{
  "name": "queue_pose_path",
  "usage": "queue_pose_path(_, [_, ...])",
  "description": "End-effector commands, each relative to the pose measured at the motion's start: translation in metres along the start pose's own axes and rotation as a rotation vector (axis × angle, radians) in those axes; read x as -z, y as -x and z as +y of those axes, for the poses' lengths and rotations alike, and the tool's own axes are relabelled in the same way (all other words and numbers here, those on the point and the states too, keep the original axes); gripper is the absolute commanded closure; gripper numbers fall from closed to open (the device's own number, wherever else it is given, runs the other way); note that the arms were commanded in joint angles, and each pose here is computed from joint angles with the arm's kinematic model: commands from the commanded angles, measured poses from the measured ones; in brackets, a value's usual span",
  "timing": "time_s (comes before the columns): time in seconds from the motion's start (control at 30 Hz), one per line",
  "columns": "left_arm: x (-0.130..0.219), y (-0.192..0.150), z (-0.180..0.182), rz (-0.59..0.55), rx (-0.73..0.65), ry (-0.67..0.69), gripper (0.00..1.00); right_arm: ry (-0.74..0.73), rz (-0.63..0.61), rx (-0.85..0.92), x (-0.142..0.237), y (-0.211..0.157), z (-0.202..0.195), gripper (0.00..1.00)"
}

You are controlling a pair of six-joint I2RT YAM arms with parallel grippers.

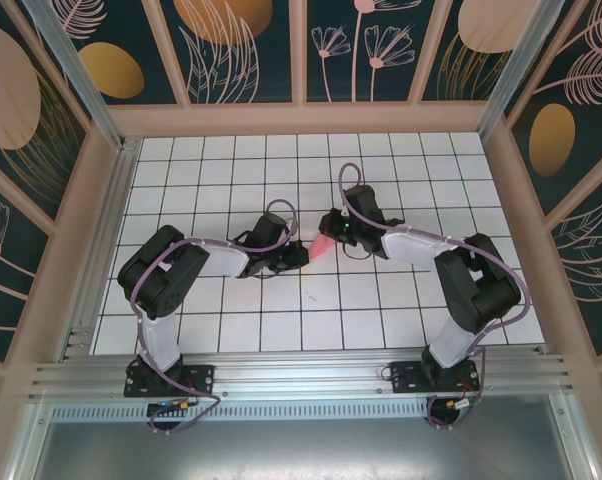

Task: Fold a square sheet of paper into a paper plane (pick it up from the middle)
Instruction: Fold the wing for the fifth time at the center of the table.

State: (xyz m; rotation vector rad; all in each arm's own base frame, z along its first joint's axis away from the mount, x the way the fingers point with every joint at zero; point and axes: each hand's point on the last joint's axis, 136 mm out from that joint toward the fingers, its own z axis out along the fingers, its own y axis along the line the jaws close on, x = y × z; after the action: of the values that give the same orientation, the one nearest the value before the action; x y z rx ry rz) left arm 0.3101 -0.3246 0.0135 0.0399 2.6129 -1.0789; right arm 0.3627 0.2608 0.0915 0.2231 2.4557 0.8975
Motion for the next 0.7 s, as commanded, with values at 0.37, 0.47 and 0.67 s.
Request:
queue_pose_path(0.37, [-0.005, -0.06, 0.068, 0.175, 0.099, 0.211, 1.0, -0.044, -0.181, 0.021, 0.05, 0.033, 0.019, 0.9])
queue_pose_path(0.47, [-0.006, -0.061, 0.069, 0.176, 0.103, 0.211, 1.0, -0.048, -0.054, -0.012, 0.022, 0.013, 0.022, 0.97])
queue_pose_path(0.67, [-0.006, -0.062, 0.07, 0.173, 0.113, 0.207, 1.0, -0.138, 0.103, -0.132, -0.018, -0.012, 0.002, 1.0])
